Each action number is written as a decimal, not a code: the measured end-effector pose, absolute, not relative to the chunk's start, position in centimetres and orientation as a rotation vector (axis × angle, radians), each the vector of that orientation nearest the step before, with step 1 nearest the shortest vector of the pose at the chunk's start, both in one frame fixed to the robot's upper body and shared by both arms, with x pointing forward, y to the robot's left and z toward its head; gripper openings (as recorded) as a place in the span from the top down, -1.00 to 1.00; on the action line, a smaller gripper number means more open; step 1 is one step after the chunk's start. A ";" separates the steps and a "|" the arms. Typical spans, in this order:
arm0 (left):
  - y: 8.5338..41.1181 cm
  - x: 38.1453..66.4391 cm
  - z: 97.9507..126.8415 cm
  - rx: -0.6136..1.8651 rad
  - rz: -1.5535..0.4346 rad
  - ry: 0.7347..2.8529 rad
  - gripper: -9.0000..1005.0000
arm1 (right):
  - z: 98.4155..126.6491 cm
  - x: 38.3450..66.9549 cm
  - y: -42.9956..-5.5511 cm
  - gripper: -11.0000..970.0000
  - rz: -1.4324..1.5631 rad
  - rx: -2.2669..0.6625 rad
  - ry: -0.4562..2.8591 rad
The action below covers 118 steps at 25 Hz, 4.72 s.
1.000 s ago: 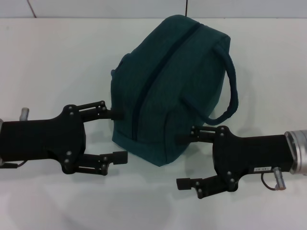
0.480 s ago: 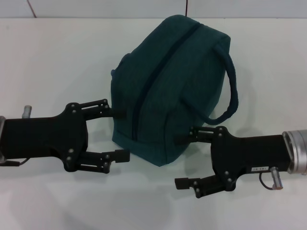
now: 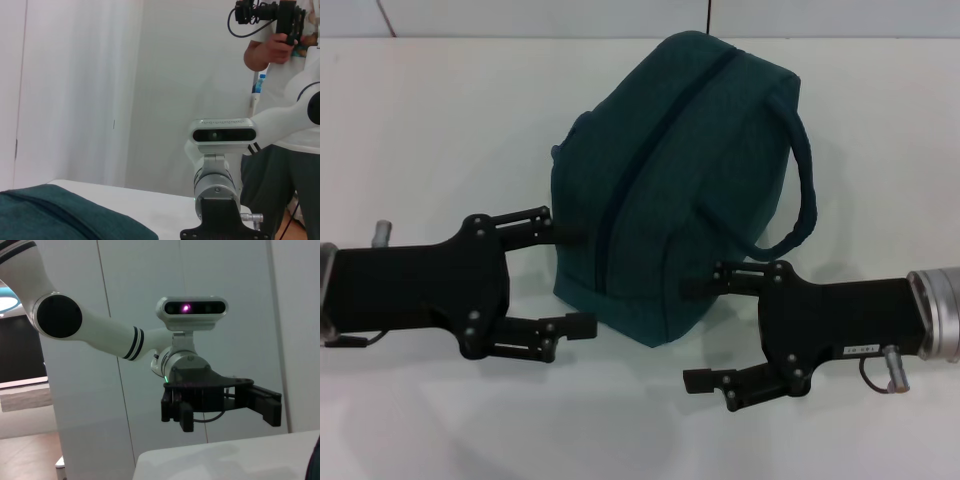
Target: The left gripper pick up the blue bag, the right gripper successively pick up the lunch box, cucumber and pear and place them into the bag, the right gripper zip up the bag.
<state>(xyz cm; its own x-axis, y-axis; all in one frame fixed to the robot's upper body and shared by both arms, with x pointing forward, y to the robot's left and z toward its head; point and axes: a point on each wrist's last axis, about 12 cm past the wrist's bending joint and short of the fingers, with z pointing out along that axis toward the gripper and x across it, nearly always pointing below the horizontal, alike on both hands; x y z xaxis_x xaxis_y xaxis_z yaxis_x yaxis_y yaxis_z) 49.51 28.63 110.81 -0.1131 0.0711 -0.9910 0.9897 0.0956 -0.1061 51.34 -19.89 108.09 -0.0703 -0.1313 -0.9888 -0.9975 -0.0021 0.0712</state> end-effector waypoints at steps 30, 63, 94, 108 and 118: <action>28.5 49.6 110.8 1.143 -1.182 1.385 -0.75 | 108.1 51.4 -19.9 -0.83 1.200 -1.278 1.359; 28.4 49.8 111.0 1.136 -1.204 1.399 -0.75 | 108.2 51.2 -19.8 -0.83 1.218 -1.261 1.354; 28.5 49.9 111.1 1.127 -1.196 1.395 -0.76 | 108.1 51.2 -19.9 -0.83 1.218 -1.258 1.358; 28.5 49.9 111.1 1.129 -1.197 1.395 -0.76 | 108.1 51.1 -19.9 -0.83 1.223 -1.259 1.355; 28.5 49.8 111.1 1.128 -1.200 1.395 -0.76 | 108.1 51.0 -19.9 -0.83 1.228 -1.263 1.354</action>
<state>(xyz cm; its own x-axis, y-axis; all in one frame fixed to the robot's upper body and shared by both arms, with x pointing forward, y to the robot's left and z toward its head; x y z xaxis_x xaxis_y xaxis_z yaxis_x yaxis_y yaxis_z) 49.83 28.48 111.11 -0.1295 0.0618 -0.9897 0.9878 0.0951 -0.1233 51.00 -19.88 108.08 -0.0872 -0.1168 -0.9893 -0.9960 -0.0097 0.0889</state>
